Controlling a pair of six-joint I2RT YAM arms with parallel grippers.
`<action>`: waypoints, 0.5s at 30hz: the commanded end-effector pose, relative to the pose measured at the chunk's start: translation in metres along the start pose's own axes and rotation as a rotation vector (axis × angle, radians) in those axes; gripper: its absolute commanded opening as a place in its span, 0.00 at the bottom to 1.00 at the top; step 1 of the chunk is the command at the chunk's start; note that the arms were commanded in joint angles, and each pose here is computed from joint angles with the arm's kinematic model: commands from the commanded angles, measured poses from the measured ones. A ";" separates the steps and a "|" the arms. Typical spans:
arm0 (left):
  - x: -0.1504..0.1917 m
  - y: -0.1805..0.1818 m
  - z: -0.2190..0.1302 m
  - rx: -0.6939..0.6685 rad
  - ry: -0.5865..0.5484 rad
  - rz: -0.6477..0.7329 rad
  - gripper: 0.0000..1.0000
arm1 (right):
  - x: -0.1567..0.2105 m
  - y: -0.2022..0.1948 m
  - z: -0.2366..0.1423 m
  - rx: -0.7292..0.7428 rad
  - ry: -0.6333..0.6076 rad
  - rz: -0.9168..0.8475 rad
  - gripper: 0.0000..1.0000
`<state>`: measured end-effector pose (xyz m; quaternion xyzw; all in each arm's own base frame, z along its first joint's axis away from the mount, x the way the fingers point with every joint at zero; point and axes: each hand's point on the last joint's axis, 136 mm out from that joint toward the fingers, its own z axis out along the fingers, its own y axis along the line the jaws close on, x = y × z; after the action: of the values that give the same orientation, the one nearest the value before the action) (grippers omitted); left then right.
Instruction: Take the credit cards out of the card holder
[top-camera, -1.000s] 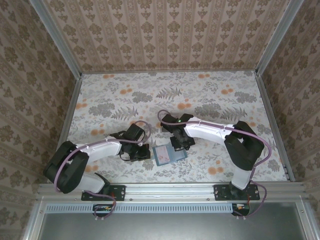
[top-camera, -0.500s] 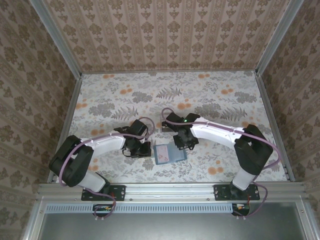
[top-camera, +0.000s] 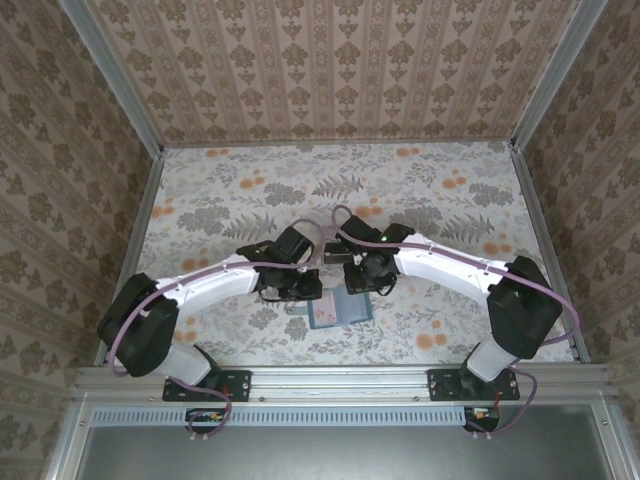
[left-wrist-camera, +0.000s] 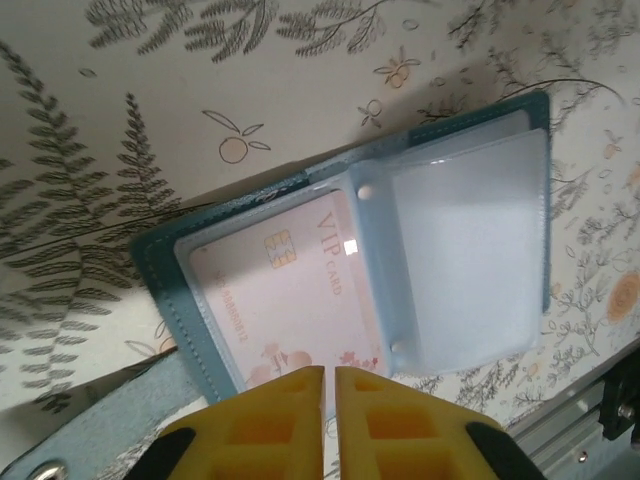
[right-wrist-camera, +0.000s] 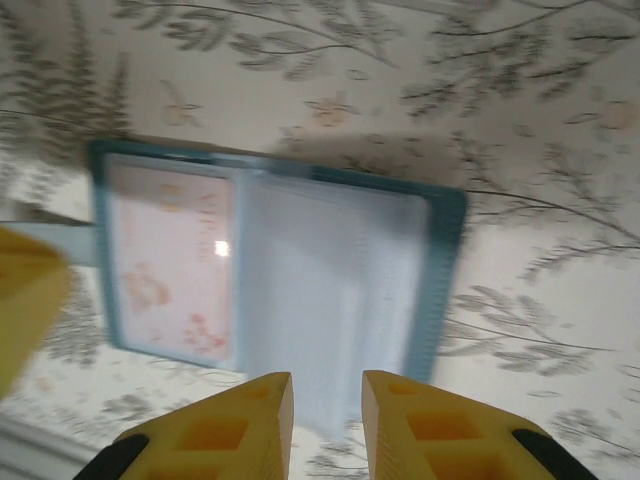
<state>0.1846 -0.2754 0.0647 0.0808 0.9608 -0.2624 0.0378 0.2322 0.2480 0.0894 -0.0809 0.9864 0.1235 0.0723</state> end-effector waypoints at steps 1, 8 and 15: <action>-0.001 0.001 0.010 0.002 0.009 -0.040 0.10 | 0.005 0.034 0.007 -0.210 0.049 0.039 0.26; 0.007 0.011 0.022 -0.013 0.039 -0.055 0.08 | 0.011 0.035 0.039 -0.244 0.120 0.068 0.25; 0.011 0.019 0.026 -0.039 0.055 -0.058 0.07 | 0.018 -0.006 0.061 -0.132 0.135 0.104 0.23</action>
<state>0.1813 -0.2742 0.0358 0.0637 0.9667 -0.2475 0.0141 0.2229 0.2668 0.0392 -0.0487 0.9780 0.2029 -0.0036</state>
